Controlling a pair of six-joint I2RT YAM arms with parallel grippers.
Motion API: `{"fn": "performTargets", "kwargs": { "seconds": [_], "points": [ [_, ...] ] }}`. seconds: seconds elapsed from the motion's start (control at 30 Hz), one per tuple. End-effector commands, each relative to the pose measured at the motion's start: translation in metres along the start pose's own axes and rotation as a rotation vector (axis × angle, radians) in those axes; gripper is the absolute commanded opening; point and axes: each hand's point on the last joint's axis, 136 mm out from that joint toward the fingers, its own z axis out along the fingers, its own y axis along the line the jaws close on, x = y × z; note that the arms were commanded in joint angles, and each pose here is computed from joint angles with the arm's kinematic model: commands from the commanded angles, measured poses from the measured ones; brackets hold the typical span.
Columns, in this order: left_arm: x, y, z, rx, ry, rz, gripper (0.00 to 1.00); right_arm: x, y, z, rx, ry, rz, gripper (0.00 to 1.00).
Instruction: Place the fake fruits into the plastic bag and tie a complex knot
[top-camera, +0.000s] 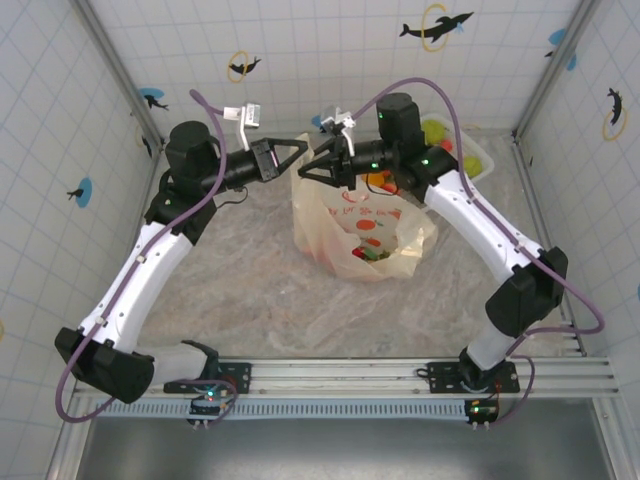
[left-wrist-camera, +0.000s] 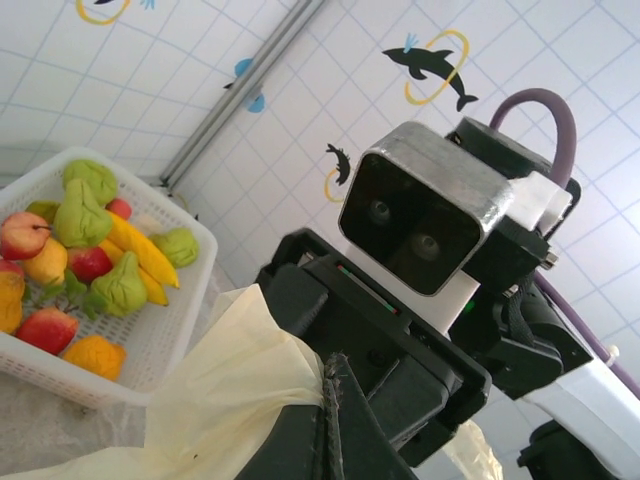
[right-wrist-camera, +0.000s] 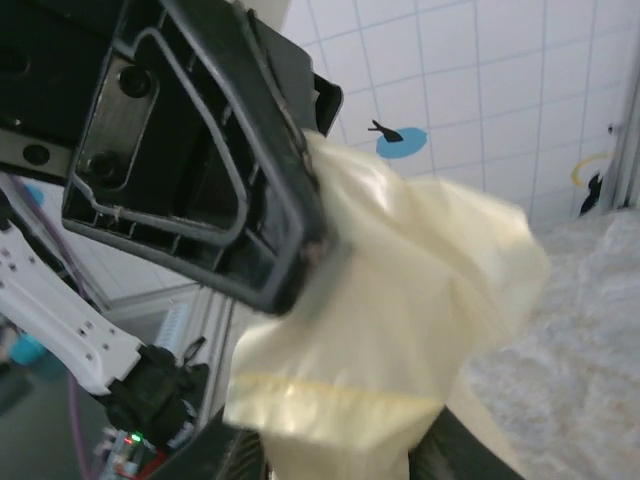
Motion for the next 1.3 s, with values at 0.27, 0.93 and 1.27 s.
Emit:
{"fn": "performTargets", "kwargs": {
  "seconds": [0.27,0.93,1.27],
  "points": [
    [-0.018,-0.002,-0.022,-0.065,-0.078,0.081,0.2,-0.038,0.008,-0.033,0.182,-0.066,-0.07,0.0],
    [0.002,0.01,-0.055,-0.107,-0.271,0.857,0.97,-0.078,0.022,-0.055,0.168,-0.176,0.032,0.0],
    [0.009,0.004,-0.019,0.136,-0.194,0.975,0.98,-0.088,0.034,-0.061,0.153,-0.202,0.031,0.0]
  ]
}}
